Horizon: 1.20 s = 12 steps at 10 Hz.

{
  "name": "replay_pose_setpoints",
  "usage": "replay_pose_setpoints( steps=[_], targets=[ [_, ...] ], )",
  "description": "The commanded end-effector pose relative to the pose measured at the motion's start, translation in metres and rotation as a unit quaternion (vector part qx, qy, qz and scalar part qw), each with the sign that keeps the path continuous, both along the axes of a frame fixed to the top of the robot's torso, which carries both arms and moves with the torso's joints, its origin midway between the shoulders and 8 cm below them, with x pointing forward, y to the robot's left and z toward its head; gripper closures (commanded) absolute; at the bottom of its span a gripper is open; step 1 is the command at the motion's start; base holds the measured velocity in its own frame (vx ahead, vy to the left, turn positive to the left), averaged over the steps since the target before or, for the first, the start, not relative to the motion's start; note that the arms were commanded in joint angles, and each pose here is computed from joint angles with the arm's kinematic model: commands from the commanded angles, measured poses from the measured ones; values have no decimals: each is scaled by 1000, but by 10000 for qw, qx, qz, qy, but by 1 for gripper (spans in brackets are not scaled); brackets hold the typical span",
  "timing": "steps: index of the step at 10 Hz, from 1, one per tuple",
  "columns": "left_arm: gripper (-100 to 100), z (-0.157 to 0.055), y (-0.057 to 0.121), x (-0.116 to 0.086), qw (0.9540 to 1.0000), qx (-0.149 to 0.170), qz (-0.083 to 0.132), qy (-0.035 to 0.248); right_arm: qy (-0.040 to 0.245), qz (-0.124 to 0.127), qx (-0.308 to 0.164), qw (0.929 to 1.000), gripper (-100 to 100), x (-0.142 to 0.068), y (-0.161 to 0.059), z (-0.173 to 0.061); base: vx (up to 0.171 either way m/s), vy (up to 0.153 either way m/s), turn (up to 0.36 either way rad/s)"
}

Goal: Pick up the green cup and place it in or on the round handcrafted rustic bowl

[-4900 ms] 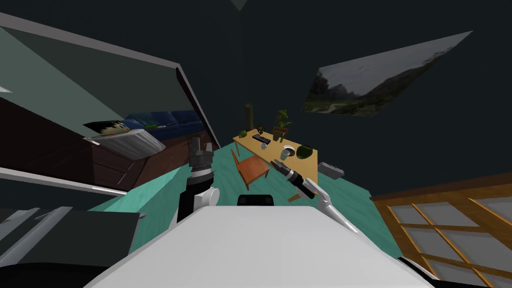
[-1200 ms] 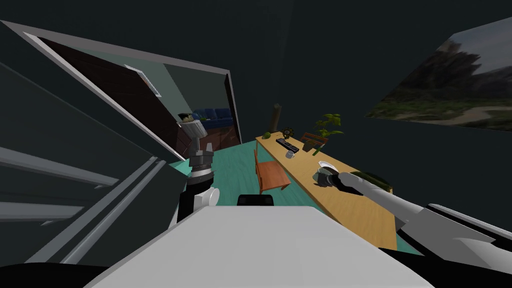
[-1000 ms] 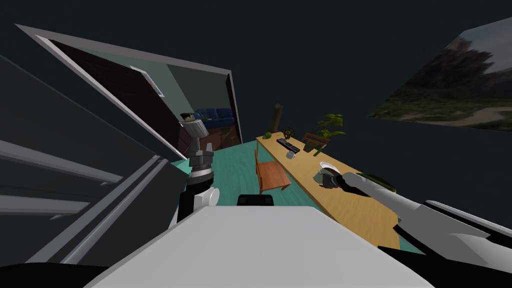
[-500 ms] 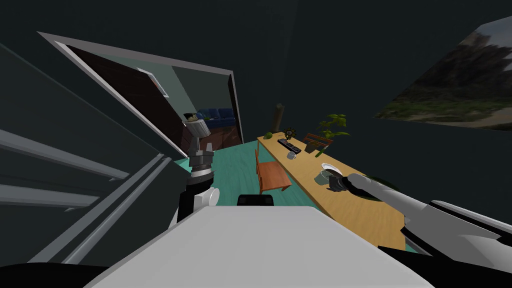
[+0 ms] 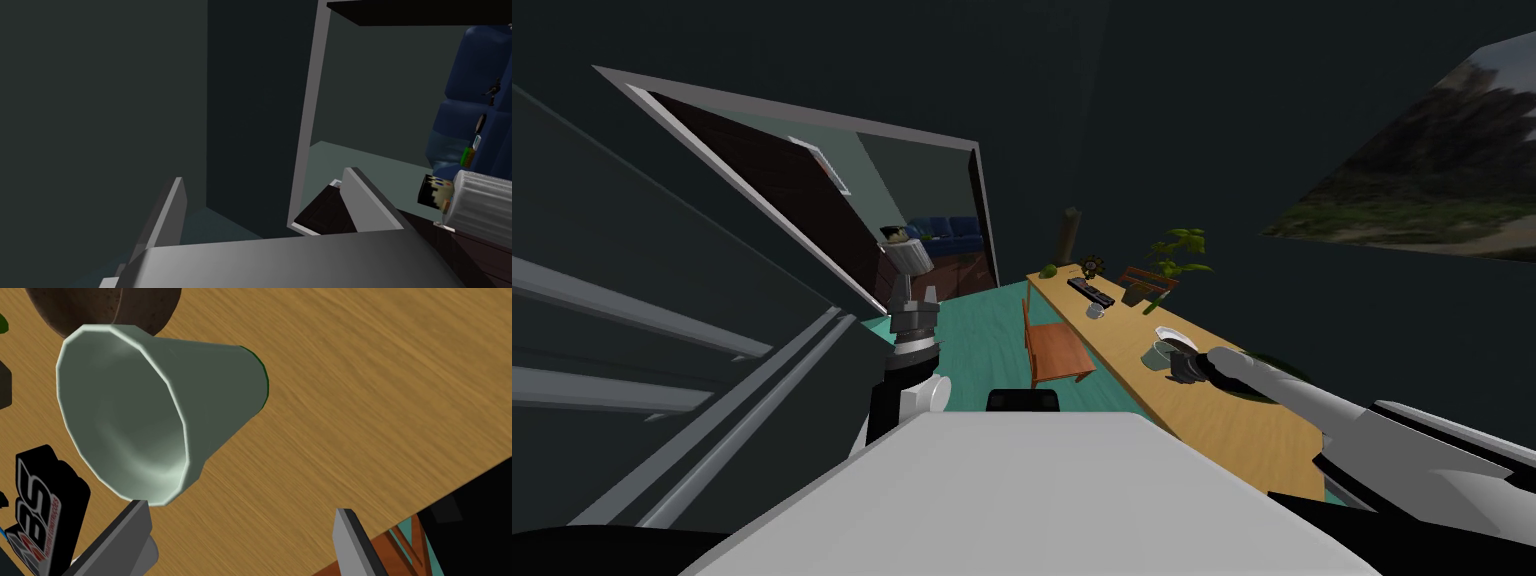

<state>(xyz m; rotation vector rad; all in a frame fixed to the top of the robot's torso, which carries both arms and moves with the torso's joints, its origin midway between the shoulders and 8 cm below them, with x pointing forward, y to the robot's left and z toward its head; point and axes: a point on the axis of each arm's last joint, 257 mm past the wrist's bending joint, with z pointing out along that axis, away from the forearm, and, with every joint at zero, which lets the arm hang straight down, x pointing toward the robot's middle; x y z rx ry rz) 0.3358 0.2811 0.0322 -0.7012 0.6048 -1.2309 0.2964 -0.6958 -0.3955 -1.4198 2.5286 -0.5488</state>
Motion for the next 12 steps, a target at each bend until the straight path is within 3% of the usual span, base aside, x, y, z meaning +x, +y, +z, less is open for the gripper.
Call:
replay_pose_setpoints(
  steps=[1,6,11,12],
  targets=[
    [0,0,0,0,10000,0,0,0,1,0,0,10000,-100,0,0,0,-1,-6,17],
    [0,0,0,0,10000,1,0,0,-196,30,-84,9998,-100,9,-13,24,-82,-95,-9],
    [0,0,0,0,10000,1,0,0,-555,124,-163,9982,-100,27,-27,64,-111,-161,-27],
    [0,0,0,0,10000,2,0,0,-526,86,31,9986,-100,26,-12,46,6,-128,-46]
  ],
)
